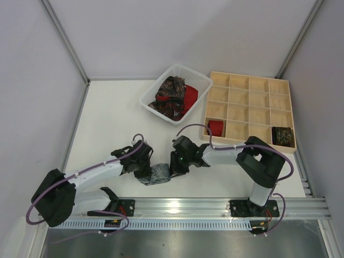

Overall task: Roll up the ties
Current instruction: Roll the tie, then place the rolled tie into the container

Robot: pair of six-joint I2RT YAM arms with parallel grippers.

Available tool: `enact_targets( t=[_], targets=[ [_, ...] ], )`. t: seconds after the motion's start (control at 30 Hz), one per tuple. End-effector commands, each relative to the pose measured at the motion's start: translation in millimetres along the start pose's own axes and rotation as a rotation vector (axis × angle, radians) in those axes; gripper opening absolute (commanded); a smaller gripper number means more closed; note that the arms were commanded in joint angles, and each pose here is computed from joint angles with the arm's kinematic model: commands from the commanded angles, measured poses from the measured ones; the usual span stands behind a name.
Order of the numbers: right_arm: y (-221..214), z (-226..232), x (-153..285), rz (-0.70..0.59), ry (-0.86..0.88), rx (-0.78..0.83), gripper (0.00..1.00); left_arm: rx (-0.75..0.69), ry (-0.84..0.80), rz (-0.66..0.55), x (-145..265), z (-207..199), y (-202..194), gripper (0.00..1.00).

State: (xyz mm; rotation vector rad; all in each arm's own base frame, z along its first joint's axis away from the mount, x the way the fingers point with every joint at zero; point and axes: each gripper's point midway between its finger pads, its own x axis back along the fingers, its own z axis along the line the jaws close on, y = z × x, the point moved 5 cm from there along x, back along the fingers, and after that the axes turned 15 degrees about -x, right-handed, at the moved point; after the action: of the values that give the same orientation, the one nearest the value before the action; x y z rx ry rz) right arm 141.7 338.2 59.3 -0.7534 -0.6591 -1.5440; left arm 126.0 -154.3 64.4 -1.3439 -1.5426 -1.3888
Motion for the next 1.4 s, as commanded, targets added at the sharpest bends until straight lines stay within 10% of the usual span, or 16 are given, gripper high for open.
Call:
enact_targets(
  t=[0.0,0.27,0.53,0.77,1.37],
  targets=[
    [11,-10,4,-0.053,-0.047,0.008,0.22,0.048,0.060,-0.050,8,5,5,0.00],
    [21,-31,37,-0.127,-0.082,0.048,0.43,0.164,0.095,-0.183,53,16,9,0.00],
    [27,-30,55,-0.093,0.075,0.078,0.78,-0.037,-0.387,-0.431,102,-48,48,0.01],
    [37,-30,68,-0.032,0.293,0.053,0.99,-0.039,-0.459,-0.316,77,-58,39,0.00],
    [22,-3,38,0.149,0.543,0.062,0.97,0.091,-0.190,-0.286,29,-4,12,0.00]
  ],
)
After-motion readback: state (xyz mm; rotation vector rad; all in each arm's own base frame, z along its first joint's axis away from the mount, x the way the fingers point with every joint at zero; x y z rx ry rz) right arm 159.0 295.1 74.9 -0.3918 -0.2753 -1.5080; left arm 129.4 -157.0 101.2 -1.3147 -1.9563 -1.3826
